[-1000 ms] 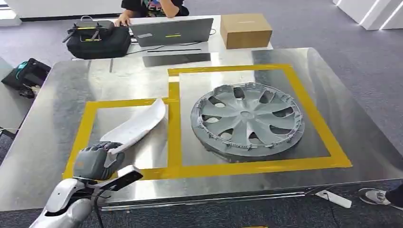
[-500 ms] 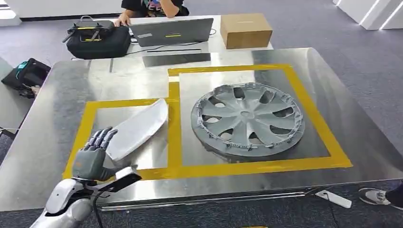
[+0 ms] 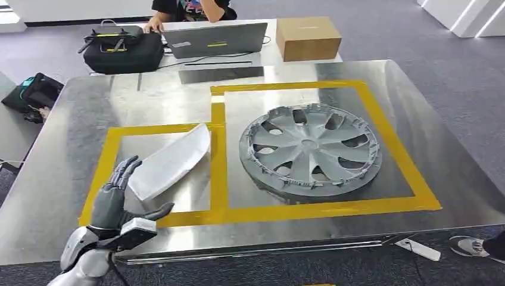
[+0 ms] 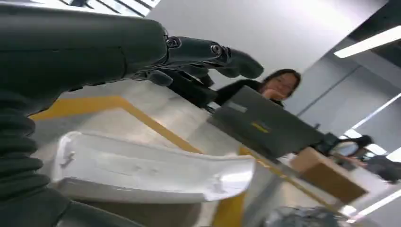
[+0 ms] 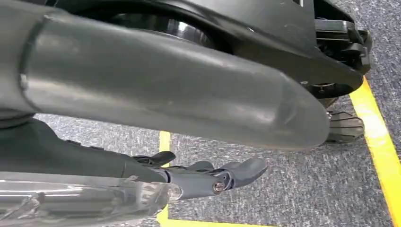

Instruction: Take the parts from the cabinet and place them on the table.

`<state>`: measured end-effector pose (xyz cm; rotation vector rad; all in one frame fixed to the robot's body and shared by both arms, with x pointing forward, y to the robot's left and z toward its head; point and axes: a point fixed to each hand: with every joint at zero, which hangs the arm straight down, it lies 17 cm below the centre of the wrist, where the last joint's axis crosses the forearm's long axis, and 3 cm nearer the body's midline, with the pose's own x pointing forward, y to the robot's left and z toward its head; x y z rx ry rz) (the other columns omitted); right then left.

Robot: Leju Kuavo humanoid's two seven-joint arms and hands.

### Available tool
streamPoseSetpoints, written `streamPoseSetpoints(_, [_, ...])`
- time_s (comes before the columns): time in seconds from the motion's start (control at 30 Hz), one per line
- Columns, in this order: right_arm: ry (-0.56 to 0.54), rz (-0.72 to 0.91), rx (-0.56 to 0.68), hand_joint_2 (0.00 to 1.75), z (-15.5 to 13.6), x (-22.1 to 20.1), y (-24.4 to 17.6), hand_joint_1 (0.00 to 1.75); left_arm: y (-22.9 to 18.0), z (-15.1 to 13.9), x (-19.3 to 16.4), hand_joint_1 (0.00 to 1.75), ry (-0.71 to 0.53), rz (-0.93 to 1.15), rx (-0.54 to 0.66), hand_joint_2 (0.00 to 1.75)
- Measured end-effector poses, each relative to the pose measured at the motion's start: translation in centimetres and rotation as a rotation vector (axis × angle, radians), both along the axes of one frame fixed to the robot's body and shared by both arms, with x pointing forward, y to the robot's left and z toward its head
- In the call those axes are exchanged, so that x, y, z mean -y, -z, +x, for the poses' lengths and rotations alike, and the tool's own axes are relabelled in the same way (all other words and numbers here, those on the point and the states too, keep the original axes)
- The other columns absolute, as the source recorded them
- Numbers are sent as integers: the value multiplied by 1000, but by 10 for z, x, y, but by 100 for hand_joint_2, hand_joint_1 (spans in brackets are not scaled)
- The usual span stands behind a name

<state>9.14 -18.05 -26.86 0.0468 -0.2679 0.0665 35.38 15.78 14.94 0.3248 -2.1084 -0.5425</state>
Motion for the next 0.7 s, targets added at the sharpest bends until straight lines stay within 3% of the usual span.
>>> streamPoseSetpoints(0.17, [-5,3,3,0,0,-1,0,0,-43,-25,13,0,185,-245,43,0])
streamPoseSetpoints(0.37, [-7,4,4,0,0,-1,0,0,-93,-41,7,0,240,-370,129,0])
streamPoseSetpoints(0.5, [-6,4,6,0,1,-1,0,0,-125,-55,2,0,367,-516,145,0])
streamPoseSetpoints(0.7, [-3,4,5,0,1,-1,0,0,-148,-64,-11,0,382,-543,201,0])
